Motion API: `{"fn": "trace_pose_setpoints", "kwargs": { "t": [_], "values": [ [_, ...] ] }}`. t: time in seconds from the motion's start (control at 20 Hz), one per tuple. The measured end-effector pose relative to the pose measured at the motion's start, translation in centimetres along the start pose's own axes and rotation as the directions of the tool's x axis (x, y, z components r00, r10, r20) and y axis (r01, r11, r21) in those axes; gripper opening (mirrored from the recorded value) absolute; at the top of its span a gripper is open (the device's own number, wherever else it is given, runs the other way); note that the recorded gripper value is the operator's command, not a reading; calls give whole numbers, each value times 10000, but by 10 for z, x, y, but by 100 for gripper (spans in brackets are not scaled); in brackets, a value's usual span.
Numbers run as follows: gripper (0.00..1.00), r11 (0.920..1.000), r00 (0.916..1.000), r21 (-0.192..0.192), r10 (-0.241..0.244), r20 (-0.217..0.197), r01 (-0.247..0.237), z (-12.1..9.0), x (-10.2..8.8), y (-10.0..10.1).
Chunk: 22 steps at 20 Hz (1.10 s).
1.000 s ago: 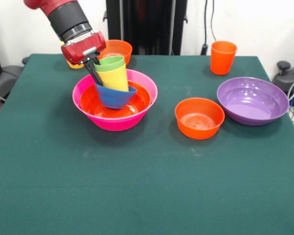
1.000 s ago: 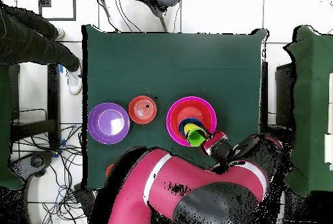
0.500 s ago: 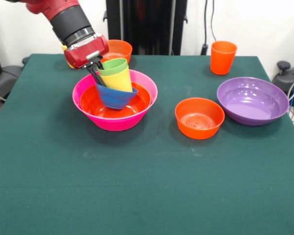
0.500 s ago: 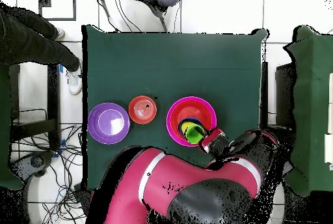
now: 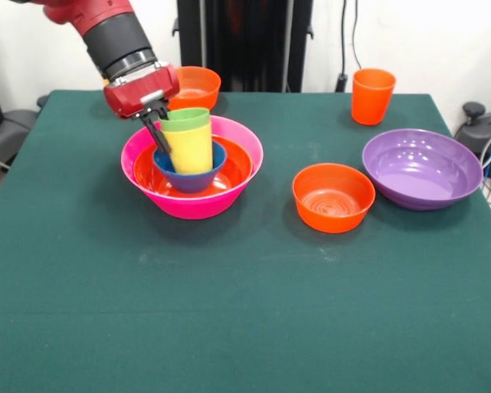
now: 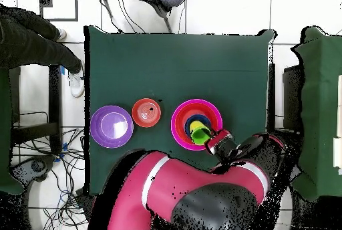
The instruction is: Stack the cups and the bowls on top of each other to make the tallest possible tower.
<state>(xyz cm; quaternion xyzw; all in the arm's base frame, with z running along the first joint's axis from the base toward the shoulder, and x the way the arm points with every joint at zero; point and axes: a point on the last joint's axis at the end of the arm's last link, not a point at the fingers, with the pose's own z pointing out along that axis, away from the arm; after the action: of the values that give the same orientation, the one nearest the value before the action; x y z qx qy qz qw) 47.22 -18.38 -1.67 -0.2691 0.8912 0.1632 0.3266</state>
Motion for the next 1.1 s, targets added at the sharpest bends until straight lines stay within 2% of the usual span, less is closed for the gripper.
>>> {"fn": "trace_pose_setpoints", "kwargs": {
  "t": [0.3, 0.55, 0.65, 0.85, 1.1],
  "values": [
    [0, 9996, 9997, 283, -4, -240, 11, -1, 5, -5],
    [0, 9992, 9981, 260, -299, -544, 314, -1, 3, -7],
    [0, 9968, 9927, 48, -789, -909, 796, 0, -2, -8],
    [0, 9901, 9819, -258, -1400, -1273, 1378, 3, -11, -8],
    [0, 9728, 9566, -762, -2291, -1802, 2186, 8, -22, -9]
  ]
}}
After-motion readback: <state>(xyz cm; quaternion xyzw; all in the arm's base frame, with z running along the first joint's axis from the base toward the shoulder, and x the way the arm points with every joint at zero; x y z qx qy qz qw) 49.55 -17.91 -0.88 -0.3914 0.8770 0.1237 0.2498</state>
